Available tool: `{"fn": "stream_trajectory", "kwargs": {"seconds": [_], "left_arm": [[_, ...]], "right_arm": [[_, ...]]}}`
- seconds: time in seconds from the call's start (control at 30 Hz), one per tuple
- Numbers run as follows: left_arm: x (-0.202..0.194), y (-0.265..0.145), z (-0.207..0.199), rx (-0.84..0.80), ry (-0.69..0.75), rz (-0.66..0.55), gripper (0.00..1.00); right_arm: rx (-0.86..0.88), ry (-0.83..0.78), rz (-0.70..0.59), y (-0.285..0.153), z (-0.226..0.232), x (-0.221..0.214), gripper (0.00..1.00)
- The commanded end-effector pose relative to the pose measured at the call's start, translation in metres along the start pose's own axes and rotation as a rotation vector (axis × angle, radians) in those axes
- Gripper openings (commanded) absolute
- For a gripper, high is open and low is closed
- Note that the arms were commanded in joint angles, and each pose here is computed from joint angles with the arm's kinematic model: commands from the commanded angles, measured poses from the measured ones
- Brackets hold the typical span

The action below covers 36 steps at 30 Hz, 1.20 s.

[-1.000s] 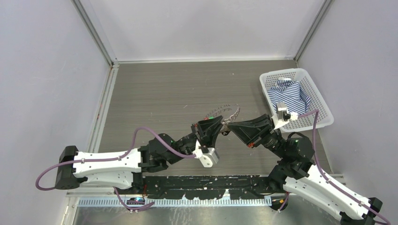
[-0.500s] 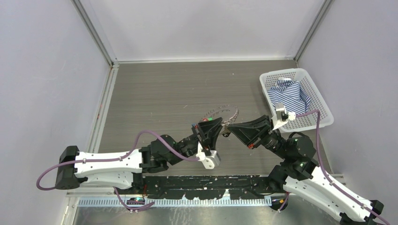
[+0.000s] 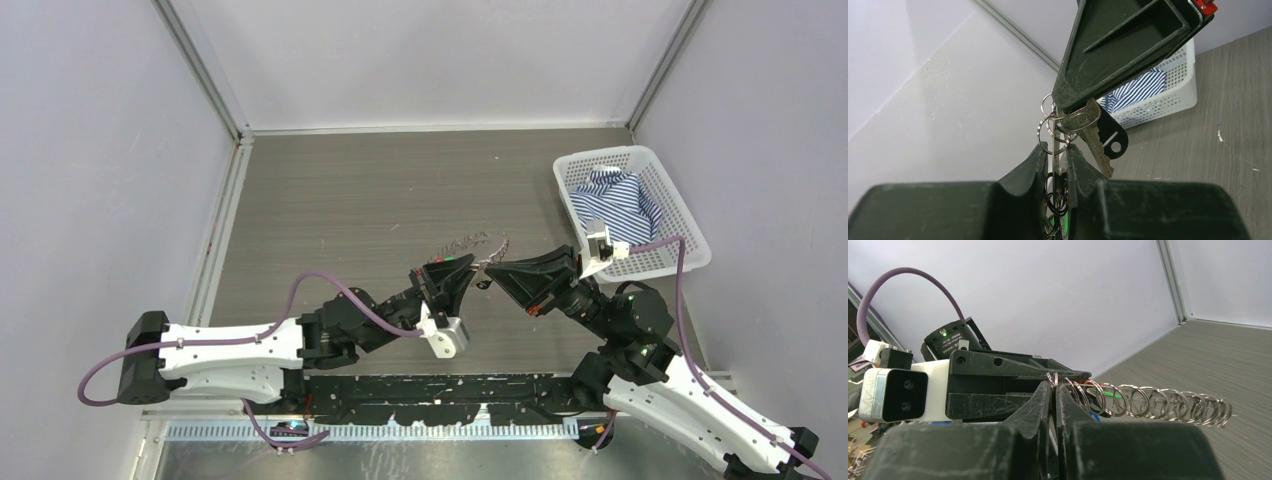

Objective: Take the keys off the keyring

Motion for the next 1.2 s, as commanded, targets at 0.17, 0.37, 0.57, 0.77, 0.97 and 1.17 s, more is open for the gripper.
{"fn": "stream_trajectory", "kwargs": {"seconds": [0.17,0.37,0.57,0.77,0.97,1.17], "left_arm": [[-0.001,0.001,-0.008,-0.053,-0.255,0.059,0.0],[-0.001,-0.001,-0.014,-0.14,-0.353,0.076,0.0],[-0.001,-0.003,-0.019,-0.216,-0.409,0.077,0.0],[0.001,-0.006,-0.025,-0.256,-0.415,0.06,0.0],[-0.001,-0.008,-0.032,-0.285,-0.353,0.048,0.0],[0.001,-0.007,-0.033,-0.294,-0.298,0.013,0.0]], "right_arm": [[0.11,-0.105,-0.111,0.003,0.04,0.04,0.01],[0.101,-0.136,-0.039,0.005,0.038,0.03,0.01],[0.076,-0.165,0.016,0.007,0.034,0.025,0.01],[0.053,-0.181,0.08,0.01,0.03,0.019,0.01],[0.069,-0.171,0.145,0.013,0.032,0.01,0.01],[0.058,-0.173,0.161,0.013,0.03,0.008,0.01]]}}
Point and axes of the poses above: each gripper's point midway between its finger pads, its own y axis out along the fingers, its own z axis along the line the jaws close on, x = y × z, the point moved 2 cm from there along -y, back along the fingers, and after that the axes turned 15 degrees about y, right-handed, at the moved point
